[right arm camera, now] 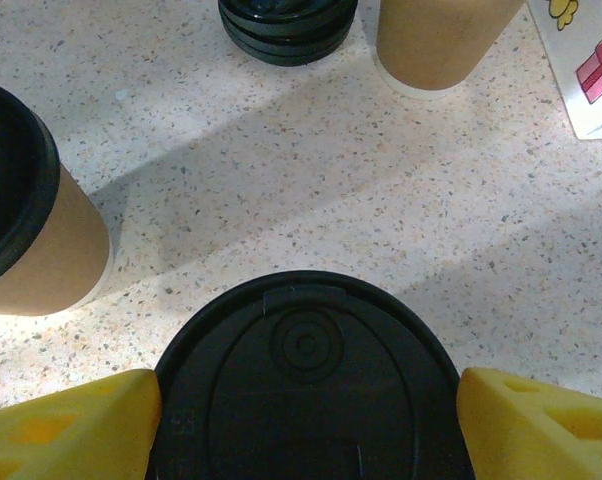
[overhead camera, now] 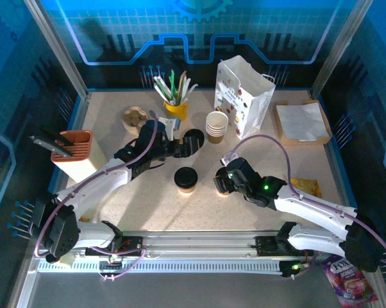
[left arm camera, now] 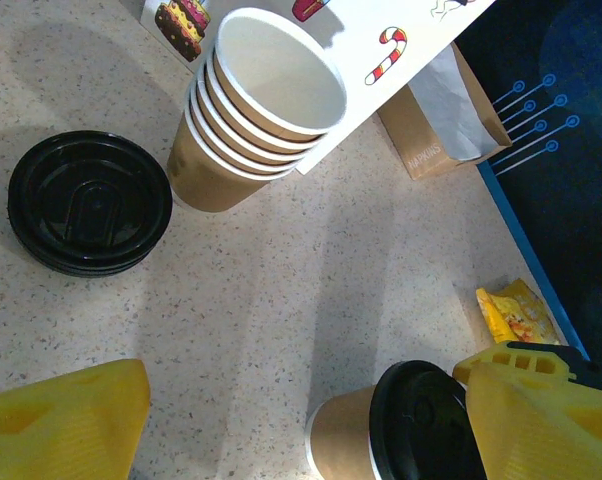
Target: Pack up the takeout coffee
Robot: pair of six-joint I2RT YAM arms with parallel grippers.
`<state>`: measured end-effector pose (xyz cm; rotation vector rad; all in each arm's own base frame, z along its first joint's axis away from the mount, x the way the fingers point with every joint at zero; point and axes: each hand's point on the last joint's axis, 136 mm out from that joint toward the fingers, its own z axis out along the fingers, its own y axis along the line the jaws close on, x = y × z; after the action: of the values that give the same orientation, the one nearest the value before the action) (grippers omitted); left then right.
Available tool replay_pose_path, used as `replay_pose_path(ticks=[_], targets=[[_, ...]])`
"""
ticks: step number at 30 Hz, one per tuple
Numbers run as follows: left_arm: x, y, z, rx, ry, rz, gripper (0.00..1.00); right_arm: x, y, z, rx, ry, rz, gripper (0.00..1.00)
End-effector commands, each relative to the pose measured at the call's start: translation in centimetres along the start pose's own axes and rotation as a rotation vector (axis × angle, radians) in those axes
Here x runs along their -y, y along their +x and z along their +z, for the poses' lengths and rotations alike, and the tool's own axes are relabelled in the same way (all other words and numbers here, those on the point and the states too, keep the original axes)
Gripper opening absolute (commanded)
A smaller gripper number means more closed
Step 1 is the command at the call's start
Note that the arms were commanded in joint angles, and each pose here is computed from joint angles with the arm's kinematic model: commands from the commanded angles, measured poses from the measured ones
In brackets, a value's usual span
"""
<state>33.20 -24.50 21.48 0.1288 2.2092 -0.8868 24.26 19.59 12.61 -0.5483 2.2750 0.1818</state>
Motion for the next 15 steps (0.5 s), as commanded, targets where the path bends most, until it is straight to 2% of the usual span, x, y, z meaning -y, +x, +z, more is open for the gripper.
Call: replay_pose_path(ticks=[1, 8, 15], targets=[[0.1, 0.5, 0.4, -0.011, 0.009, 0.025, 0.83, -0.8, 0.3, -0.7, -0.002, -0.043, -0.004, 0.79], [0.4, 0.9, 0.5, -0.03, -0.003, 0.069, 0.83, -0.5, -1.3, -3.4, 0.039, -0.099, -0.026, 0.79], [2.3, 2.8, 2.0, -0.098, -0.018, 0.199, 0.83, 2.1, -0.5, -3.5, -0.079, -0.181, 0.157, 0.8]])
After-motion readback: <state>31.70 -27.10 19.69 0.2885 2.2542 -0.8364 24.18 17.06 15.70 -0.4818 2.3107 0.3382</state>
